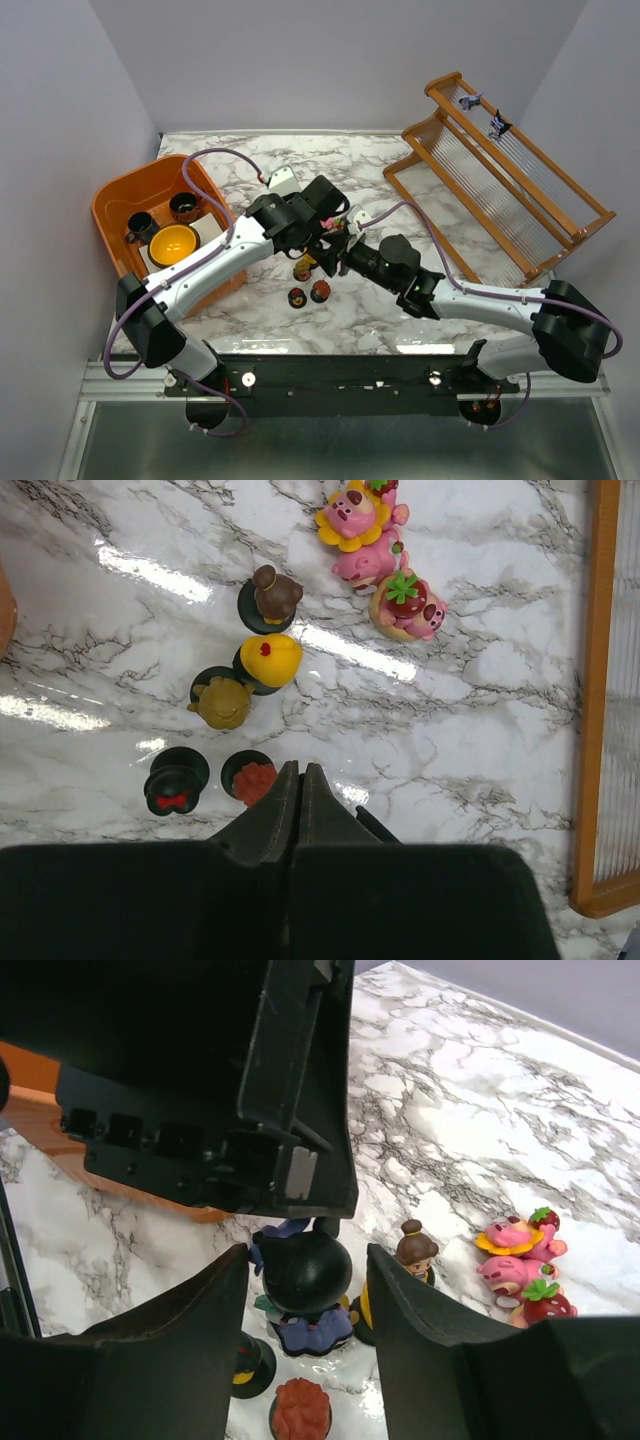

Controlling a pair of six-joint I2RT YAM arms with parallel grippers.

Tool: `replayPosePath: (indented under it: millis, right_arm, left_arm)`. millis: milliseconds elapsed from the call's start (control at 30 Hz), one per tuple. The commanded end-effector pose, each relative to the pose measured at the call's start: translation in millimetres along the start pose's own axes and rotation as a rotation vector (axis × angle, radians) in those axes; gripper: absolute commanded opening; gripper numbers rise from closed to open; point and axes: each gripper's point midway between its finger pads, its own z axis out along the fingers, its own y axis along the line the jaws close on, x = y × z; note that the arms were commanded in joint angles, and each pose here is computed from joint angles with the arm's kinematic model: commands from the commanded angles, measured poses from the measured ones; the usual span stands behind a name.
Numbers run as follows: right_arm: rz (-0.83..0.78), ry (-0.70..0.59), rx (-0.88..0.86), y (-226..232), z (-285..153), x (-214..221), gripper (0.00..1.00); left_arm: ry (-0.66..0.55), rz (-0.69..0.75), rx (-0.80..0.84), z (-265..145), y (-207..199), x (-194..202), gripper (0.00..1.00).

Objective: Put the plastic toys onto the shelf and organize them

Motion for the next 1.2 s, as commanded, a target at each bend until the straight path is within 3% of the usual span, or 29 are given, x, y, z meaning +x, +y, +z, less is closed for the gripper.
replayPosePath:
  millis: [0, 200, 400, 533, 600, 700, 833, 933, 1167]
  right_arm:
    - [-0.023, -0.034, 0.074, -11, 3, -4, 0.54]
    - [-0.025, -0.044, 0.083, -13, 6, -10, 0.42]
    - [-0.026, -0.048, 0.114, -18, 7, -14, 0.22]
    - [-0.02, -0.038, 0.117, -19, 8, -14, 0.05]
    - [-0.011, -0.042, 0.12, -19, 8, -16, 0.01]
    - [-0.006, -0.034, 0.113, -17, 6, -19, 0.01]
    - [-0.005, -0.027, 0.095, -13, 3, -25, 0.01]
    - [-0.008, -0.027, 0.087, -12, -1, -31, 0.01]
    - [-0.067, -0.033, 0.075, -16, -20, -58, 0.01]
  left_arm:
    - [-0.001, -0.022, 0.012, -9, 5, 0, 0.04]
    - [0.001, -0.016, 0.01, -9, 6, 0, 0.04]
    - [-0.017, -0.012, 0.016, -12, 8, -4, 0.04]
    - [-0.032, -0.008, 0.027, -15, 9, -8, 0.06]
    - [-0.051, -0.003, 0.032, -17, 11, -12, 0.08]
    - [-0.083, 0.005, 0.057, -22, 11, -20, 0.2]
    - [-0.156, 0.012, 0.108, -32, 12, -36, 0.53]
    - [-0.216, 0.022, 0.174, -43, 10, -49, 0.7]
    - [-0.378, 0.073, 0.359, -78, 16, -80, 0.92]
